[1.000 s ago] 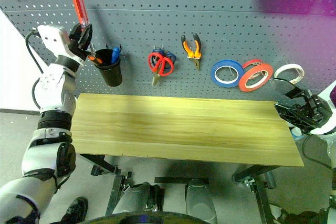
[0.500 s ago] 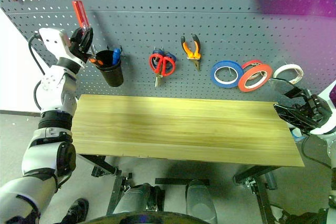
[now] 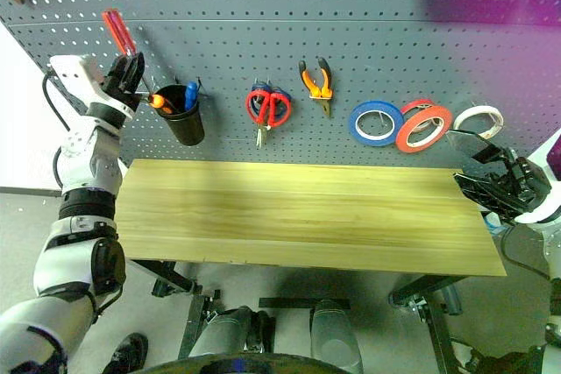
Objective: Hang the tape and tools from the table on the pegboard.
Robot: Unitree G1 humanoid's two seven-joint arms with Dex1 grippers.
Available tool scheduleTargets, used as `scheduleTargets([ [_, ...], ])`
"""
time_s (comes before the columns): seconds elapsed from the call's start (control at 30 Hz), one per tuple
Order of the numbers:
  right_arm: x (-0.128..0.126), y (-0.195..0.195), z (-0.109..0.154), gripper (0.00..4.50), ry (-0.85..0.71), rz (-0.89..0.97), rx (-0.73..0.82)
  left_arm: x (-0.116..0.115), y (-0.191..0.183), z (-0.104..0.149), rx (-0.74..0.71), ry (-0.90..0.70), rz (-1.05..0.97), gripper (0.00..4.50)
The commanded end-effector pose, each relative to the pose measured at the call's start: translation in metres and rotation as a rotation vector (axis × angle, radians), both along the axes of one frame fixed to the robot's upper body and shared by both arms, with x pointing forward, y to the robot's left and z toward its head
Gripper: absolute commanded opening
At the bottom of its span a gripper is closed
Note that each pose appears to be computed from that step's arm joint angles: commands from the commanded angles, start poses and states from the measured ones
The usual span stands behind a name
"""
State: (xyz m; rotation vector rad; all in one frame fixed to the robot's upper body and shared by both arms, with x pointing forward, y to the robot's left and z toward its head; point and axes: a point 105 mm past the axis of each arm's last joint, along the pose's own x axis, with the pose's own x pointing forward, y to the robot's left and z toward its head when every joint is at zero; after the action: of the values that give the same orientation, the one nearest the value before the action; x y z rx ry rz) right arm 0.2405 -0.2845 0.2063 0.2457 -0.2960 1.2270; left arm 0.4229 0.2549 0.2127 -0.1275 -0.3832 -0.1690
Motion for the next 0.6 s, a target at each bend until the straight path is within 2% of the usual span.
scheduleTargets([
  [0.03, -0.001, 0.001, 0.012, 4.50, -0.061, 0.004, -0.001, -0.002, 0.009, -0.018, -0.015, 0.068, 0.012, 0.83],
  [0.57, -0.001, 0.000, 0.011, 4.50, -0.066, -0.006, -0.003, 0.005, -0.019, -0.020, 0.025, 0.087, -0.089, 0.83],
  [0.6, -0.001, -0.001, 0.010, 4.50, -0.065, -0.007, -0.003, 0.004, -0.019, -0.021, 0.051, 0.088, -0.078, 1.18],
])
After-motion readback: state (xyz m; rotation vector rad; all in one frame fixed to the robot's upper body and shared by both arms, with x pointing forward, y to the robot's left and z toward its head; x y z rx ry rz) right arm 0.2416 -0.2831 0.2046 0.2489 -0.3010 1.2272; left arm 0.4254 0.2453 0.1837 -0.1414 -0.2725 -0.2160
